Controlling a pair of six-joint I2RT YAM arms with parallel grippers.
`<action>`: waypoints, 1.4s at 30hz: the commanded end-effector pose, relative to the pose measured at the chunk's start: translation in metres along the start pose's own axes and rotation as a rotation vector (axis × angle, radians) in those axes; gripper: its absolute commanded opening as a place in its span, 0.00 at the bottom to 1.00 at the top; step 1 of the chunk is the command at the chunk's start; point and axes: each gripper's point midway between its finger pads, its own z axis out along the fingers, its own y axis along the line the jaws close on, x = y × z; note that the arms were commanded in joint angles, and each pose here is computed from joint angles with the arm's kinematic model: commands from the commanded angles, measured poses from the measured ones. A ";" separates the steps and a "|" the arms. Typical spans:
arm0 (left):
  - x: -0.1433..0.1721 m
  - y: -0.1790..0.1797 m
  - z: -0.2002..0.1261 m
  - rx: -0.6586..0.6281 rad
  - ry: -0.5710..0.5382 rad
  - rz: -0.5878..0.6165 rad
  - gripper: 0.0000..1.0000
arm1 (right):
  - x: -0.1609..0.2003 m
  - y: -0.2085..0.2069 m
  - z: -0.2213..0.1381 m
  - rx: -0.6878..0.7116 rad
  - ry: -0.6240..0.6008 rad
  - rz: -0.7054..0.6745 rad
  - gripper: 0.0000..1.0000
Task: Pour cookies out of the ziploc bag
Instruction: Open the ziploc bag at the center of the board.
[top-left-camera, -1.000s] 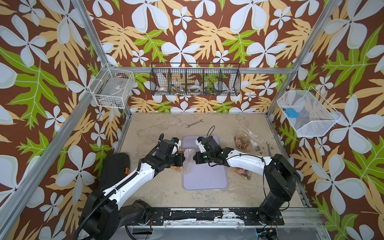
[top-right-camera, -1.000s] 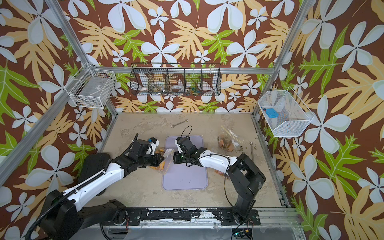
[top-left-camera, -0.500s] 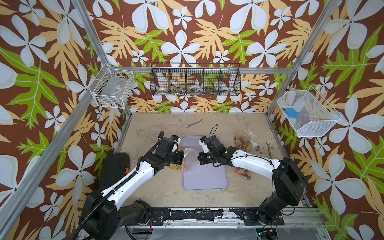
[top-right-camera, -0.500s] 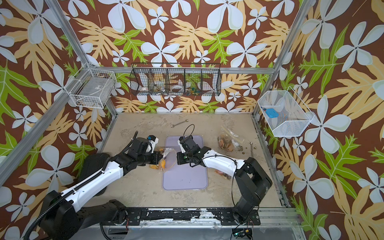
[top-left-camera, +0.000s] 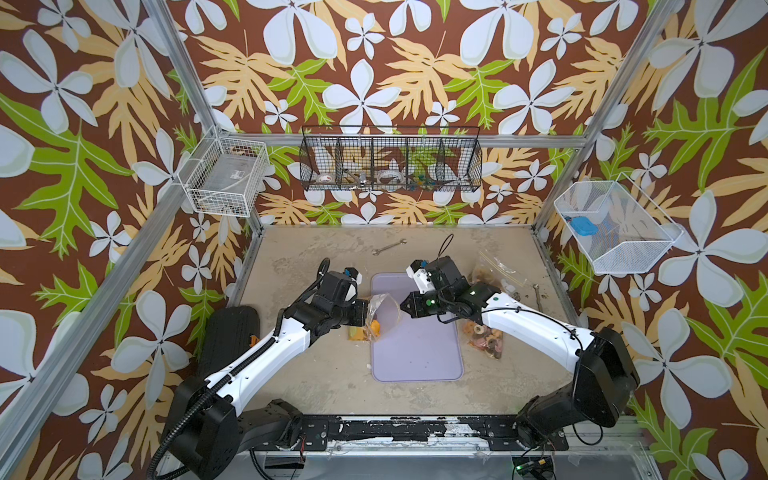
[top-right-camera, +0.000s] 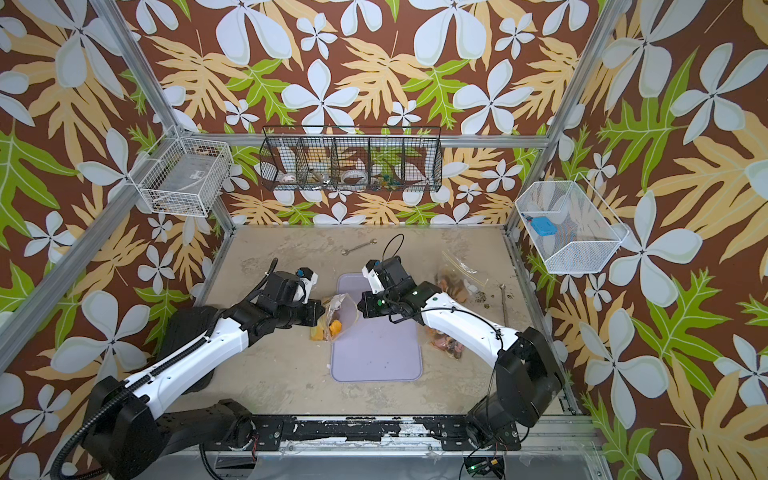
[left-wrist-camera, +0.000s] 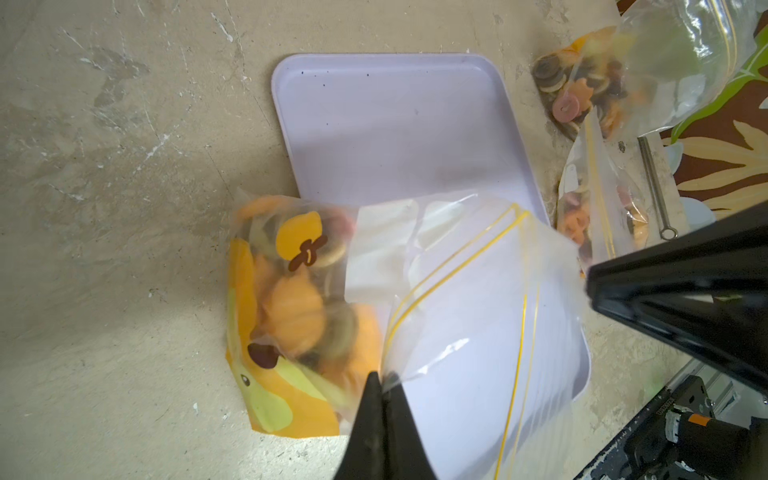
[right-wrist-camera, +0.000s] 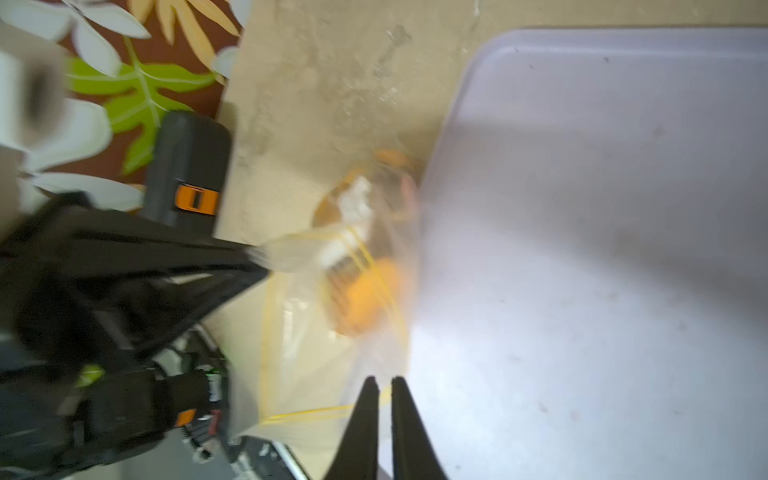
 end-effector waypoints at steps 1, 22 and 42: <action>-0.003 -0.001 -0.003 -0.005 0.009 0.019 0.00 | -0.003 0.016 -0.020 -0.025 0.046 0.084 0.25; -0.002 -0.010 -0.001 0.036 0.042 -0.001 0.00 | -0.062 -0.037 -0.032 0.126 0.140 0.435 0.00; -0.013 -0.016 0.000 0.041 0.053 -0.002 0.00 | 0.018 -0.023 -0.023 0.071 0.083 0.119 0.91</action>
